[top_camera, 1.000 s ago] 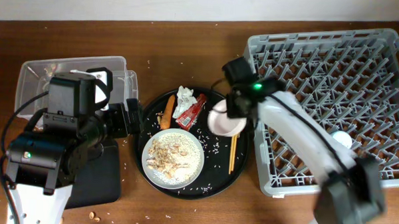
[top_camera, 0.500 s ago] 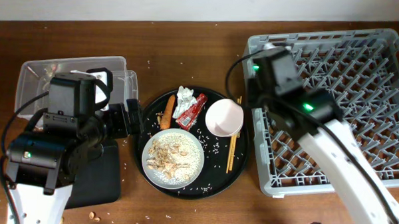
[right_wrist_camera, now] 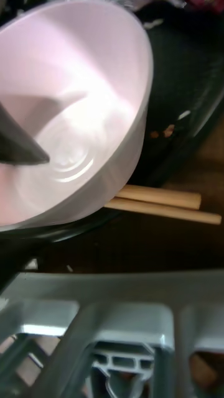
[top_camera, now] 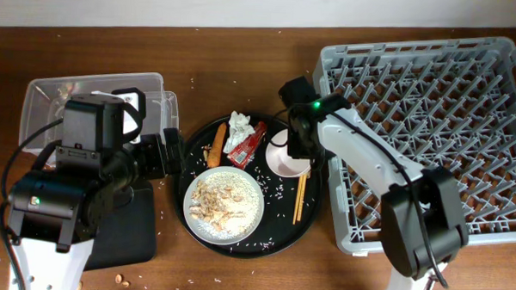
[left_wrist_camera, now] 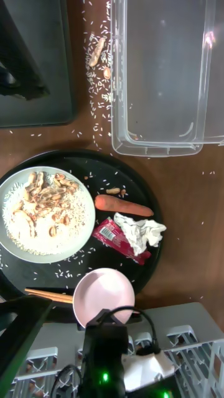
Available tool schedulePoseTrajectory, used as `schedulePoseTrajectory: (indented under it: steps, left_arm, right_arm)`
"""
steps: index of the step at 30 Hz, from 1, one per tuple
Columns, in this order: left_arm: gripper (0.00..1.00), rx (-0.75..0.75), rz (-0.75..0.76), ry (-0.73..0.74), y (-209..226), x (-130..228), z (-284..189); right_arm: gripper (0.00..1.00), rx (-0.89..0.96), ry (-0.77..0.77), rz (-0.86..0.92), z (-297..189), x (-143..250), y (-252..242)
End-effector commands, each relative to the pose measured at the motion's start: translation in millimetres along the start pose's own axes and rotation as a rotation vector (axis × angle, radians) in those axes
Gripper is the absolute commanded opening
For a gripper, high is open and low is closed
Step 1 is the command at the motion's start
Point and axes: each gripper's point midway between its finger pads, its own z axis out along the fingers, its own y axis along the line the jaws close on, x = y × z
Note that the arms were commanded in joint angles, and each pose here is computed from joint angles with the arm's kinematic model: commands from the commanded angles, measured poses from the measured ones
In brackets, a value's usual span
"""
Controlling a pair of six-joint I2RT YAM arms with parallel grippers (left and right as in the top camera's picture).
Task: Sort waste into correct bins and load items into the dishwasher rack
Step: 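Grasp the pink bowl rim with the right gripper, then carry the pink bowl into the dish rack and stand it upright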
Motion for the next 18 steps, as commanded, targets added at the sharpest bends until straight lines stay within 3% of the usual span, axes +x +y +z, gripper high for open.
schedulePoseTrajectory:
  steps: [1,2,6,9,14,18]
  left_arm:
    - [0.99,-0.009,-0.008,-0.017,1,-2,-4]
    - [0.99,-0.009,-0.008,-0.016,1,-2,-4]
    - [0.99,-0.009,-0.008,-0.016,1,-2,-4]
    - [0.99,-0.009,-0.008,-0.017,1,-2,-4]
    - [0.99,-0.009,-0.008,-0.016,1,-2,-4]
    - [0.99,-0.009,-0.008,-0.016,1,-2,-4]
  right_arm:
    - [0.1,0.0,0.001,0.015,3,0,2]
    - [0.04,0.001,-0.003,0.015,2,0,2]
    - [0.04,0.046,-0.063,0.022,-12,-9,-10]
    - [0.04,0.125,-0.222,0.049,-59,-32,-32]
    - [0.04,0.485,-0.631,0.192,-176,-65,-117]
    - [0.04,0.851,-0.808,0.308,-242,-63,-181]
